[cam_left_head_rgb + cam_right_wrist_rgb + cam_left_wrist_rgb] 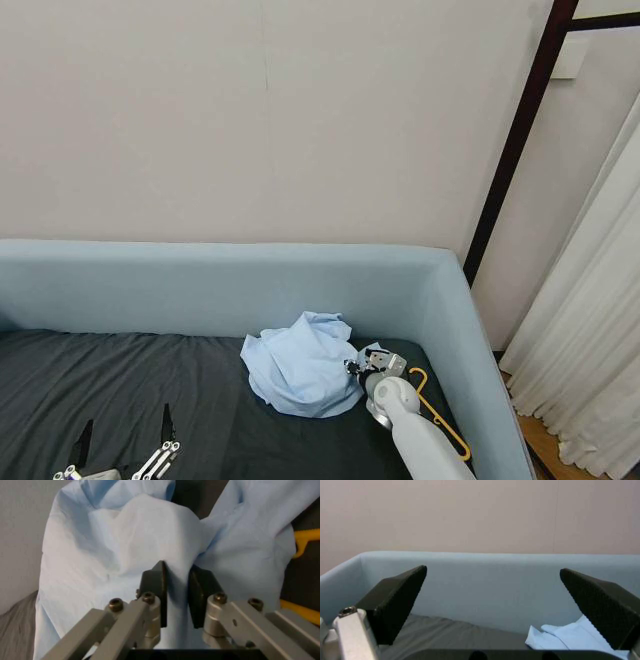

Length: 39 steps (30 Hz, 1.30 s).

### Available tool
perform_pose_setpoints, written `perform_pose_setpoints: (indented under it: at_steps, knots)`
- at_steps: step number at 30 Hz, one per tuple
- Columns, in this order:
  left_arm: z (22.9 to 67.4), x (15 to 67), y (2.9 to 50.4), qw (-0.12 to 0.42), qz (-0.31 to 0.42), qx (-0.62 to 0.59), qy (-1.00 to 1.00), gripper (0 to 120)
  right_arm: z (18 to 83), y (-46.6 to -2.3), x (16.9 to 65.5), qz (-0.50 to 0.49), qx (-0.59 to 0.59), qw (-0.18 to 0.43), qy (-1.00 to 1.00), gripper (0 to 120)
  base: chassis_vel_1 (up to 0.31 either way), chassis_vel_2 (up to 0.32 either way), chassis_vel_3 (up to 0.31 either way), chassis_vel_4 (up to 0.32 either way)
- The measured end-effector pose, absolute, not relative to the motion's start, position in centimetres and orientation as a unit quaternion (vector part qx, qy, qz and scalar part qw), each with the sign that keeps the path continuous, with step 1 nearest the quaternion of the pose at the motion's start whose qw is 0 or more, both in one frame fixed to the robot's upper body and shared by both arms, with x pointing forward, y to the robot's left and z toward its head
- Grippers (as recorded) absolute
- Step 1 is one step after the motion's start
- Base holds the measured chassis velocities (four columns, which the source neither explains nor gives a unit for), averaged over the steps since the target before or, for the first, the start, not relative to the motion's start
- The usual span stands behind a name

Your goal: Pick up the clothes from the sofa and hang them on the clothes hanger.

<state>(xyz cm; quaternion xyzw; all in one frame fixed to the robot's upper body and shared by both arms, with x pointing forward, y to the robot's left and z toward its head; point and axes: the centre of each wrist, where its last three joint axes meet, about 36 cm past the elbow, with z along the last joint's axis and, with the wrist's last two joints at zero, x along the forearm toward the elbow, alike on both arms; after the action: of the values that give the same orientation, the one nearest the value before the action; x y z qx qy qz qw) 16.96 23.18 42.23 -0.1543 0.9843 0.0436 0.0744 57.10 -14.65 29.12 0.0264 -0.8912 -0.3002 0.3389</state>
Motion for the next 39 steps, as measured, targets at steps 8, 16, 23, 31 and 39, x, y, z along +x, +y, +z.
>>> perform_pose_setpoints:
  at_steps: [8, 16, 23, 31, 39]
  knots:
    - [41.6, 17.9, 23.1, 0.081, 0.035, -0.159, 0.983, 100, 31.6, -14.1, 55.8, -0.302, 0.070, 0.245, -0.919, 0, 0.000, 0.000, 0.000, 0.000]
    - [41.2, 18.5, 23.3, 0.082, 0.022, -0.167, 0.982, 100, 37.2, -14.5, 55.0, -0.343, 0.142, 0.113, -0.922, 0, 0.000, 0.000, 0.000, 0.000]
    - [40.9, 19.0, 23.8, 0.083, 0.018, -0.166, 0.983, 100, 44.1, -13.1, 52.9, -0.371, 0.216, 0.038, -0.902, 0, 0.000, 0.000, 0.000, 0.000]
    - [41.0, 19.2, 24.5, 0.086, 0.019, -0.162, 0.983, 100, 51.0, -11.8, 51.4, -0.382, 0.277, -0.038, -0.881, 0, 0.000, 0.000, 0.000, 0.000]
    - [41.1, 19.2, 24.9, 0.087, 0.022, -0.161, 0.983, 100, 55.5, -12.7, 50.4, -0.372, 0.307, -0.094, -0.871, 0, 0.000, 0.000, 0.000, 0.000]
